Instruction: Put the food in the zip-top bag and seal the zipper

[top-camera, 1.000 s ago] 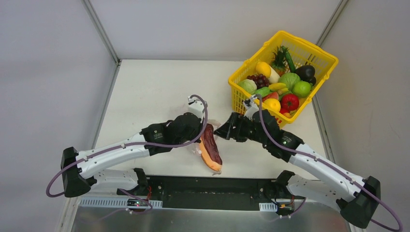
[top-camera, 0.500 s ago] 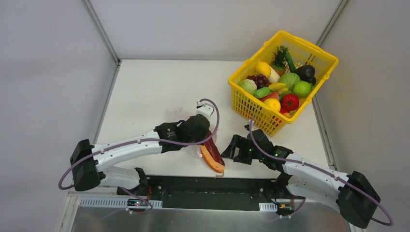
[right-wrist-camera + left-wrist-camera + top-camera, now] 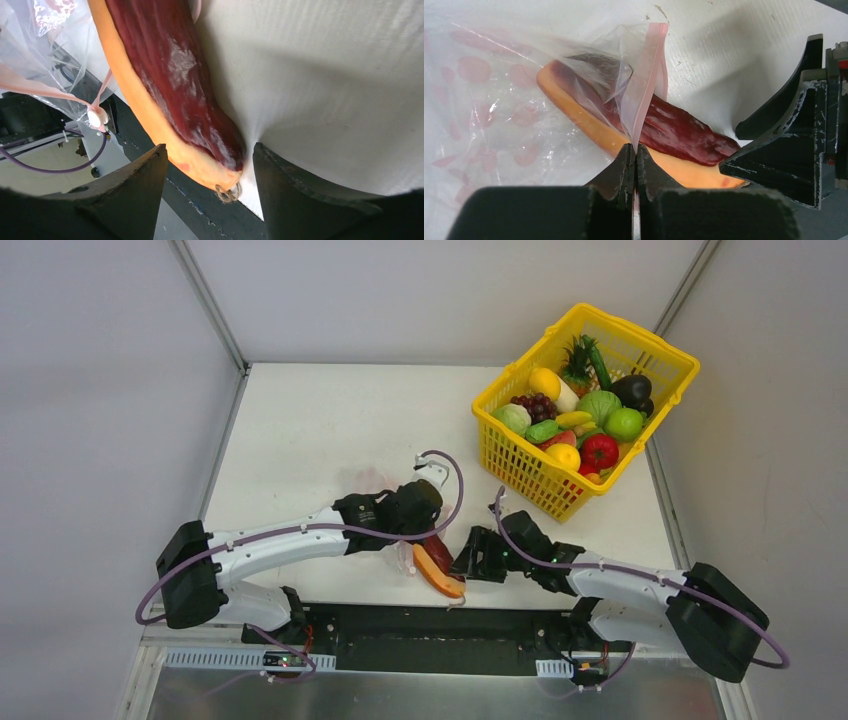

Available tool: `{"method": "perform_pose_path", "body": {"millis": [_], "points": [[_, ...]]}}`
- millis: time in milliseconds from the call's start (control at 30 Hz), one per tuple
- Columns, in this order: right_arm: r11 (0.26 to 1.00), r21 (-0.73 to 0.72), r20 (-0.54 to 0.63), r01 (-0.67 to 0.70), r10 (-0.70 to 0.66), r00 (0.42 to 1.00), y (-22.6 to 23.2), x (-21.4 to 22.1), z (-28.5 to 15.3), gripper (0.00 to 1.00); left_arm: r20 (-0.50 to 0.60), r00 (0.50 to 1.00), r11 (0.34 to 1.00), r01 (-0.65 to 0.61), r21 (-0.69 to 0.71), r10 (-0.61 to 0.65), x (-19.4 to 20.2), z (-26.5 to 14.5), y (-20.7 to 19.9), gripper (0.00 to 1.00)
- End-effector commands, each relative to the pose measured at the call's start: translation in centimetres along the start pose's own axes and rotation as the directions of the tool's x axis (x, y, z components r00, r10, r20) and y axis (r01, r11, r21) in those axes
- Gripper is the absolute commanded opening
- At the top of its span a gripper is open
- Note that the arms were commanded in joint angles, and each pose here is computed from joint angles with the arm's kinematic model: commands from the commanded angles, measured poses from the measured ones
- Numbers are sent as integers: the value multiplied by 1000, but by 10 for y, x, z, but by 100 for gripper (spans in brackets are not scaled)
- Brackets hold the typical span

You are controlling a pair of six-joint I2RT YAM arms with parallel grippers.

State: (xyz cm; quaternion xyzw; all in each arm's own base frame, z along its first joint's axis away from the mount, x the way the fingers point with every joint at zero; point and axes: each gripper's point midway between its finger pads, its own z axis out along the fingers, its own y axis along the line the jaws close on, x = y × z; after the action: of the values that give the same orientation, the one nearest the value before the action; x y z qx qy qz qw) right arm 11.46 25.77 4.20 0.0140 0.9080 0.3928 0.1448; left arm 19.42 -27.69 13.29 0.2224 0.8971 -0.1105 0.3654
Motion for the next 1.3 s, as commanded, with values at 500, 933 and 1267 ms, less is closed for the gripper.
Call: {"method": "perform_pose_path", "body": {"millis": [500, 933, 1267], "points": [[988, -36, 0, 152, -152, 988, 2, 6, 21, 1, -96, 995, 1000, -2, 7, 2, 36, 13, 2, 0], [913, -277, 149, 299, -266, 952, 78, -18, -11, 0, -61, 998, 989, 7, 150, 2, 21, 0, -22, 0], [754, -428, 191, 498, -463, 866, 114, -7, -38, 0, 66, 995, 939, -89, 333, 70, -20, -50, -44, 0]]}}
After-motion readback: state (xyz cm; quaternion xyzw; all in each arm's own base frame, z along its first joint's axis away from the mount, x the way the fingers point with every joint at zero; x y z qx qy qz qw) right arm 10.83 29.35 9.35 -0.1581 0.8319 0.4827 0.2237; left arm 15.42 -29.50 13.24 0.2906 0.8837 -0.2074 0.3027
